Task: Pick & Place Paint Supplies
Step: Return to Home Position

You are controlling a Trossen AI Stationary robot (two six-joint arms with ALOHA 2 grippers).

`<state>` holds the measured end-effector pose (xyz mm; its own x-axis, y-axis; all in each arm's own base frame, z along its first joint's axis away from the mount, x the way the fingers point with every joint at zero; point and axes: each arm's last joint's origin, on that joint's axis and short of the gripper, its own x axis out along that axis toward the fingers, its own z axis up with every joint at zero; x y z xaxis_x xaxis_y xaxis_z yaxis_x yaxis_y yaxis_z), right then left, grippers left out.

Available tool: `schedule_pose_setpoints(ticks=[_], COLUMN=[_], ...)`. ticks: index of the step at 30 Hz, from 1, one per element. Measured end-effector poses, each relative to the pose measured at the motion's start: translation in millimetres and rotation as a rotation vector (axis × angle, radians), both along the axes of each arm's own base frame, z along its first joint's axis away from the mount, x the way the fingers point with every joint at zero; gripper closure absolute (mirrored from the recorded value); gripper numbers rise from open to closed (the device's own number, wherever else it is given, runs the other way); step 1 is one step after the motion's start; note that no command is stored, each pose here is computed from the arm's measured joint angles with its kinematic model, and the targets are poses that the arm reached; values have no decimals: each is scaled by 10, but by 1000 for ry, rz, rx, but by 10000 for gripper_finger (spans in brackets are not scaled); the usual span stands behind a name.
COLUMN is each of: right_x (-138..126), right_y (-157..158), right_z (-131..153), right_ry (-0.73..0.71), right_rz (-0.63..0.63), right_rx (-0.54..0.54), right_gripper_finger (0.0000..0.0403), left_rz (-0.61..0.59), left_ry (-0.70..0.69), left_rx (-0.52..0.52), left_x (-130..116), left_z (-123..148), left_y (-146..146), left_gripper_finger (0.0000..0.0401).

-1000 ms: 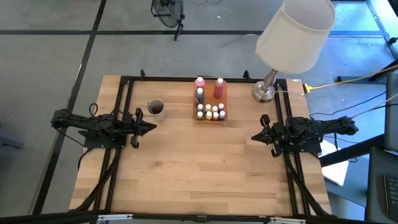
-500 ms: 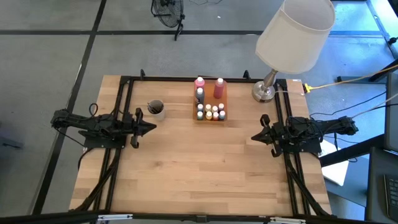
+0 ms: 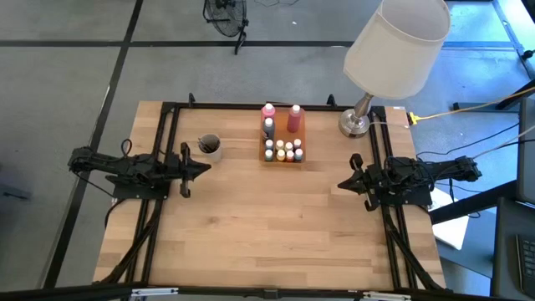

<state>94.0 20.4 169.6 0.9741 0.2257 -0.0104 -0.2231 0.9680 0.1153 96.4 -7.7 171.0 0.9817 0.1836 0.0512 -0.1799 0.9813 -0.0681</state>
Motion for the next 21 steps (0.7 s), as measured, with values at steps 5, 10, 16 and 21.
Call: schedule_pose_setpoints(ticks=[5,10,16,21], right_x=[0,0,0,0], right_y=[0,0,0,0], right_z=[0,0,0,0], right_ry=[0,0,0,0], right_rz=[0,0,0,0], right_rx=[0,0,0,0], right_gripper_finger=[396,396,396,396], left_rz=[-47,-149,-111,-110], left_ry=[9,17,20,20], left_rx=[43,46,-15,-17], left_x=[2,5,12,12], left_z=[-3,-14,-20,-20], left_y=[-14,-44,-33,-33], left_gripper_finger=[395,395,395,395])
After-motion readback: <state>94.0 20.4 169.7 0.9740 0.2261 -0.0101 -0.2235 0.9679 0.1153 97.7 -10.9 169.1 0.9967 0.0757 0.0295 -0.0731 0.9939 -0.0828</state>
